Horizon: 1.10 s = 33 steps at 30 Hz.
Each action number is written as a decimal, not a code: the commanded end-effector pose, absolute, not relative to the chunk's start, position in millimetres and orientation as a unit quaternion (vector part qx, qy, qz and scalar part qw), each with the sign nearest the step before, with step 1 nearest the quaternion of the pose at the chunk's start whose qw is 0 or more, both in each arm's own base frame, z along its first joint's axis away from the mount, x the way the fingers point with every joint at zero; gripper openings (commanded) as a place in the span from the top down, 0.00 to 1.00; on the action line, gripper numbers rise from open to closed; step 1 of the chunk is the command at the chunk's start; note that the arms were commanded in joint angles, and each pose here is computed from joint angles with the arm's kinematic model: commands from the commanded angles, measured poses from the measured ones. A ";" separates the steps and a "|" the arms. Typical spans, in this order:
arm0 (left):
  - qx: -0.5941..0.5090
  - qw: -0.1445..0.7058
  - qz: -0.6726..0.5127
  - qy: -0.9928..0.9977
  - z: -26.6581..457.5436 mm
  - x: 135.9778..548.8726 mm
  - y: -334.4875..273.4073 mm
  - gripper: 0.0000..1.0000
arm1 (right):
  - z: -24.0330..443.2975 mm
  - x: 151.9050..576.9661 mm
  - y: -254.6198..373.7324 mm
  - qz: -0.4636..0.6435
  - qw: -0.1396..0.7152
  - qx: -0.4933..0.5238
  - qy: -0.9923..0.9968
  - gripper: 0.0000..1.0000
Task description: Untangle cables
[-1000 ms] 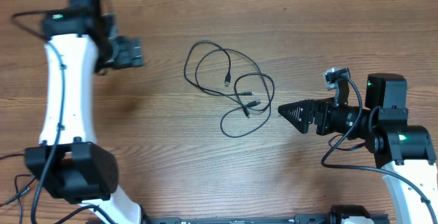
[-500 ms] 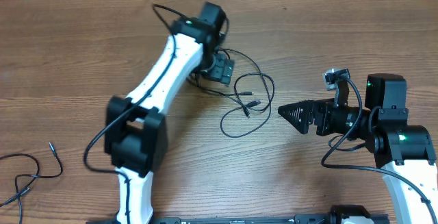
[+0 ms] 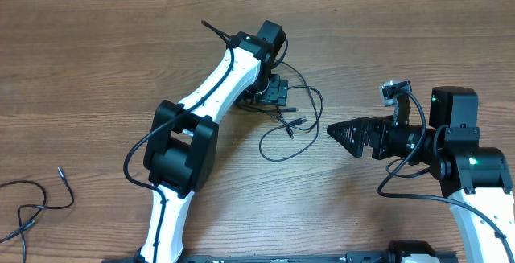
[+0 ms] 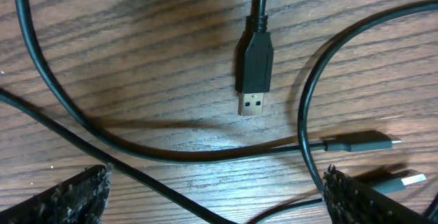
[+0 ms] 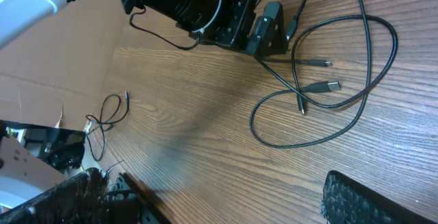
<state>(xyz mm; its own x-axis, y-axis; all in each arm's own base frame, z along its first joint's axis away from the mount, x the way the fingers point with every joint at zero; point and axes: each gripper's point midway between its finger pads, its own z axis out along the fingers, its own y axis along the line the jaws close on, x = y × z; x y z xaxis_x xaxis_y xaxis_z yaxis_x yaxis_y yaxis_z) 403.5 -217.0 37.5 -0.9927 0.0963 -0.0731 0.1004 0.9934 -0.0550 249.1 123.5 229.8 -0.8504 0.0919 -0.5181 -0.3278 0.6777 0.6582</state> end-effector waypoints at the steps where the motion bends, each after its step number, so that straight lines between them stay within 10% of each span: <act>1: 0.029 0.019 -0.024 0.999 32.6 395.7 -220.3 0.00 | 239.1 251.2 124.5 0.394 0.278 -0.077 0.872 0.00; 23: 0.008 -0.011 -0.009 1.000 13.0 374.8 -217.2 0.00 | 238.2 250.2 124.4 0.395 0.275 -0.075 0.874 0.00; 33: 0.010 -0.009 -0.010 1.000 13.0 374.8 -219.1 0.48 | 237.9 250.3 124.1 0.394 0.275 -0.075 0.874 0.00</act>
<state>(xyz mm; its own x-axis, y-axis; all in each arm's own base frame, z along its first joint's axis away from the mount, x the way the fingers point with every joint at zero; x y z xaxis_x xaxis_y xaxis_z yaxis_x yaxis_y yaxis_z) 379.9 -217.5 20.0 -0.9999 0.0139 -0.0008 0.0139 0.9995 -0.0275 247.7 123.5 228.8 -0.8547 0.0917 -0.5109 -0.3223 0.6777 0.6609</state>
